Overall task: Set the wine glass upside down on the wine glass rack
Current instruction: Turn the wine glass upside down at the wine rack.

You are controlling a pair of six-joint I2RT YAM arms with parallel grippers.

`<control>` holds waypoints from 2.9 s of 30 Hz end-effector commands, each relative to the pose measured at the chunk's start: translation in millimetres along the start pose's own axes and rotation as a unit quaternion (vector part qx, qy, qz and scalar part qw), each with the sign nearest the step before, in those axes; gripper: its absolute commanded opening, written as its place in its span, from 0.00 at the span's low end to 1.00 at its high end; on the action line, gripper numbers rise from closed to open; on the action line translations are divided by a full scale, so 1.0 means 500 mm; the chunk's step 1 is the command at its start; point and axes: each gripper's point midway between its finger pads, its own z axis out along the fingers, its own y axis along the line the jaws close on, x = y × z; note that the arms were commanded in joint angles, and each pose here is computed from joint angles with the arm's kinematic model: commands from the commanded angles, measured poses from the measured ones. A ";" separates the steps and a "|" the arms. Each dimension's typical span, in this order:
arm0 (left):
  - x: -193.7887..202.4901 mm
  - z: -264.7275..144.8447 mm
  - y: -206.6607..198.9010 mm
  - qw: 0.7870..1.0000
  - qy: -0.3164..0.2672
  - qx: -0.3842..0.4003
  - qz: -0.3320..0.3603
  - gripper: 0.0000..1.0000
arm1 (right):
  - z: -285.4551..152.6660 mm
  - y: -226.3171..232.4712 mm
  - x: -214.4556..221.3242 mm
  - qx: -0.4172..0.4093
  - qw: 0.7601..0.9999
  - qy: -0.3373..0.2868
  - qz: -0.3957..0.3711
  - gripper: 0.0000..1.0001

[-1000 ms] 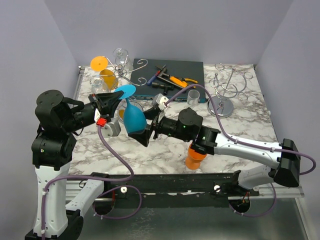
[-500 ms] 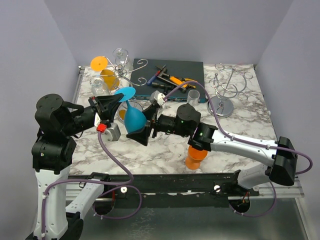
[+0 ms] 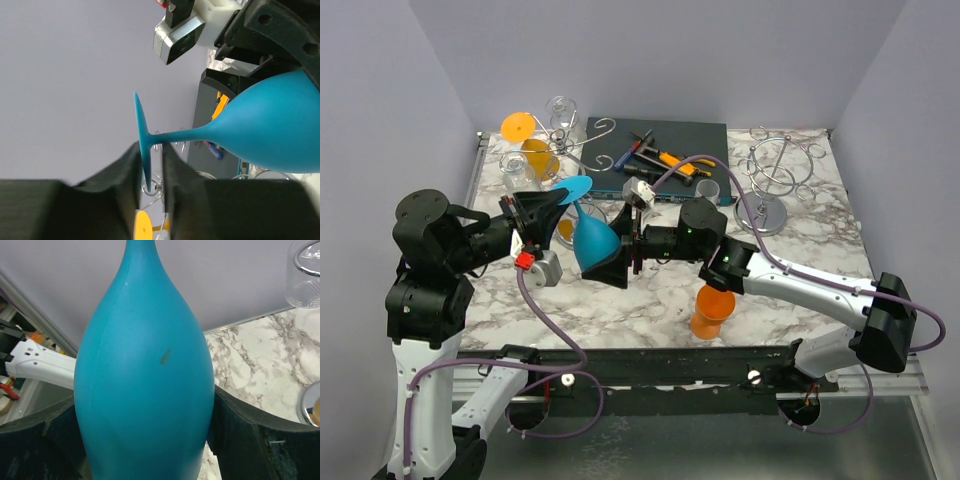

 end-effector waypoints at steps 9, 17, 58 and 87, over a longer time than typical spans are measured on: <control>-0.033 -0.002 -0.001 0.999 -0.026 0.006 -0.045 0.98 | 0.023 -0.038 -0.040 0.025 0.998 -0.054 -0.036 0.71; -0.036 -0.029 0.072 0.981 0.027 -0.067 -0.180 0.99 | 0.049 -0.140 -0.005 0.104 0.991 -0.054 -0.060 0.72; 0.083 -0.042 0.073 0.919 0.169 -0.113 -0.338 0.99 | 0.139 -0.323 0.078 0.174 0.982 -0.054 -0.045 0.68; 0.118 -0.043 0.061 0.913 0.198 -0.115 -0.338 0.99 | 0.181 -0.333 0.146 0.166 0.984 -0.001 -0.064 0.67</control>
